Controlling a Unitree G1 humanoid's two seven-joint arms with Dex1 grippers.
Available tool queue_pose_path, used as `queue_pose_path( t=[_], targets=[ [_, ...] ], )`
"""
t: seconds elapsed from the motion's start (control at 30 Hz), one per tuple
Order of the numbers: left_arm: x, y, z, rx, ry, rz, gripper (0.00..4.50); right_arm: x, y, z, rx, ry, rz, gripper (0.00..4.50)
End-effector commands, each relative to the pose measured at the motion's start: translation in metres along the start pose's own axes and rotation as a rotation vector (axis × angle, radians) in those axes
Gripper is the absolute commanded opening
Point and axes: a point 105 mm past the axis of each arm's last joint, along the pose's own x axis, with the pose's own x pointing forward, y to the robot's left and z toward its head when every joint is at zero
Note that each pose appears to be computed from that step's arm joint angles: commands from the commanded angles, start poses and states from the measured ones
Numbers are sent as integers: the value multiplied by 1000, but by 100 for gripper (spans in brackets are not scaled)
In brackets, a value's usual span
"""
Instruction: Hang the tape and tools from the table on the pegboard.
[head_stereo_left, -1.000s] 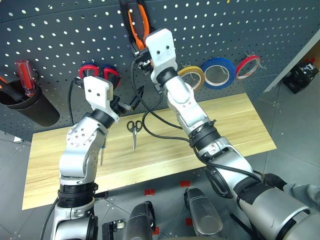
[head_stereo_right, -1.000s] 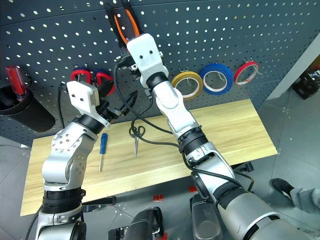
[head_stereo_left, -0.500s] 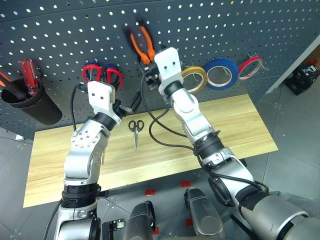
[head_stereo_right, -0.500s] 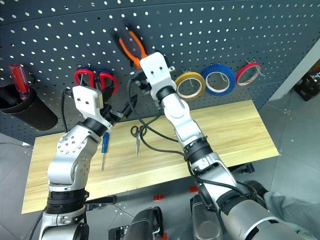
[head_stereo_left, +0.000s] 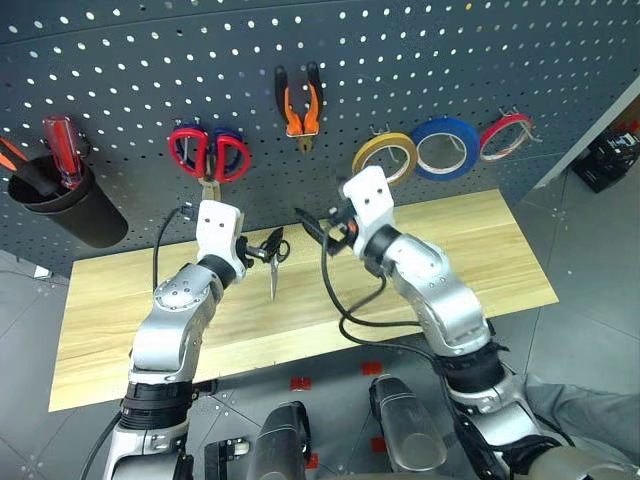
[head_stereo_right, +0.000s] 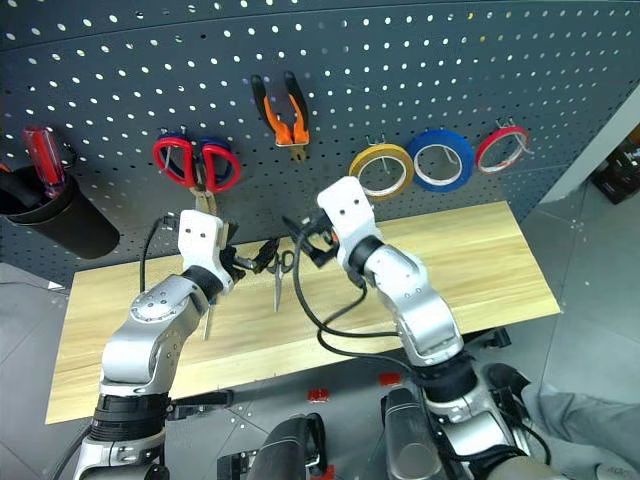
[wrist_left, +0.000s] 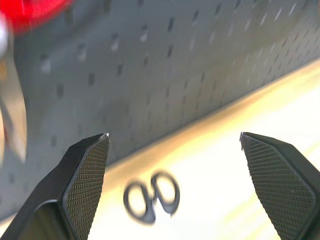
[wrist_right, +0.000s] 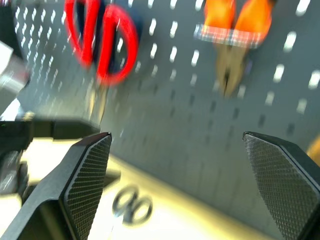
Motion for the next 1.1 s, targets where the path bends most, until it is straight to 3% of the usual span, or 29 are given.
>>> queue_pose_path(
  t=[0.03,0.4,0.8,0.9,1.1],
  targets=[
    [0,10,-21,-37,104,58,436,-10,20,-4,47,57,110,449],
    [18,6,-90,-86,430,106,436,-24,49,-17,85,182,276,449],
    [51,-15,-110,-95,504,97,436,-32,50,-19,157,223,321,449],
    [51,-13,-116,-88,523,108,379,-33,46,-19,201,238,313,450],
    [50,-10,-120,-70,522,99,187,-34,37,-13,360,251,299,450]
  ],
)
